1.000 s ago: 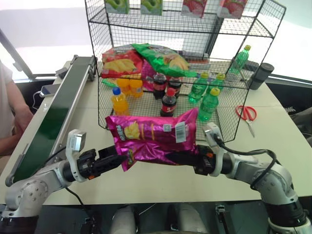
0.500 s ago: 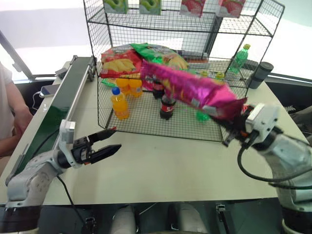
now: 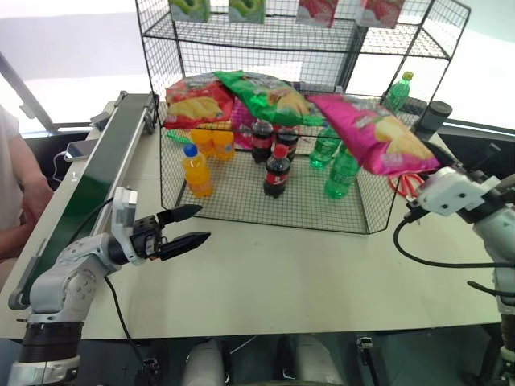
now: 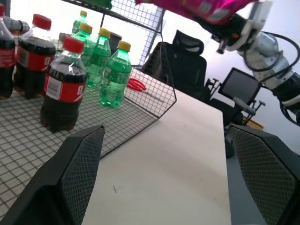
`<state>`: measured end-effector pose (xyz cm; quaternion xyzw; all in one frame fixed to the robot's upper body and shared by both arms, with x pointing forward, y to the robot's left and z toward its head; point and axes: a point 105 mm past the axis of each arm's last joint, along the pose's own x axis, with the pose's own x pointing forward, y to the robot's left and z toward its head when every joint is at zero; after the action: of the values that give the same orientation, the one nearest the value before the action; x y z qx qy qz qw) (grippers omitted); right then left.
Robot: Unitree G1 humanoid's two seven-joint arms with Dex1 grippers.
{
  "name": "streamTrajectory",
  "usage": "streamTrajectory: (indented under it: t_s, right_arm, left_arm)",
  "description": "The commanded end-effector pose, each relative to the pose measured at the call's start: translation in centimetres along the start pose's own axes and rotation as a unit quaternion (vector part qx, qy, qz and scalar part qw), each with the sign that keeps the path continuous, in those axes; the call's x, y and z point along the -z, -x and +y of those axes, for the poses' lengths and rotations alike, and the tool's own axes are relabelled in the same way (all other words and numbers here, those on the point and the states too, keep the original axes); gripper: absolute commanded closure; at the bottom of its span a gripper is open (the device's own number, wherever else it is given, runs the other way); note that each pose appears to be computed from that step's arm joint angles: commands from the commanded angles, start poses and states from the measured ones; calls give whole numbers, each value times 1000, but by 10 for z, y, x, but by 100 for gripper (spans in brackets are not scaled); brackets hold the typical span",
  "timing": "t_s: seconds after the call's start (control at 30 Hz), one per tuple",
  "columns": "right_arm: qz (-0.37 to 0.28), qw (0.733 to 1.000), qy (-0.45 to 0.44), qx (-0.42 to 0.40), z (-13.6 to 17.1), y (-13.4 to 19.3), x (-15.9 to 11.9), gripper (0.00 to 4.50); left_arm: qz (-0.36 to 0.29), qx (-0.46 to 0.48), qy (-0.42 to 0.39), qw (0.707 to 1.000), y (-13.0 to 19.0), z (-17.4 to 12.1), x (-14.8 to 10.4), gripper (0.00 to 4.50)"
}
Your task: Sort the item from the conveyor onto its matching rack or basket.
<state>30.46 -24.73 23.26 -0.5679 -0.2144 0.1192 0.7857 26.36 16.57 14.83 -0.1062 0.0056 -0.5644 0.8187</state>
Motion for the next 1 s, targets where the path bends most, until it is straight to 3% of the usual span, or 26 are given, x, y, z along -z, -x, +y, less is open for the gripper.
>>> streamTrajectory:
  t_s: [0.03, 0.27, 0.57, 0.8, 0.97, 1.0]
  right_arm:
    - [1, 997, 60, 38, -18, -9, 5, 437]
    - [34, 990, 125, 50, -18, -32, 22, 437]
    - [82, 988, 85, 97, -26, -72, 49, 437]
    - [72, 988, 99, 94, -27, -86, 48, 437]
    - [70, 989, 92, 93, -27, -87, 49, 437]
    - [68, 990, 88, 92, -26, -88, 48, 387]
  left_arm:
    - [-5, 10, -24, 1000, -6, -9, -7, 0]
    - [-8, -2, -35, 999, -7, -12, -7, 0]
    - [-26, -10, -61, 998, -18, -18, -10, 0]
    - [-97, -28, -86, 991, -25, -18, -31, 0]
    - [-113, -35, -85, 989, -30, -21, -32, 0]
    - [-114, -34, -83, 989, -30, -22, -31, 0]
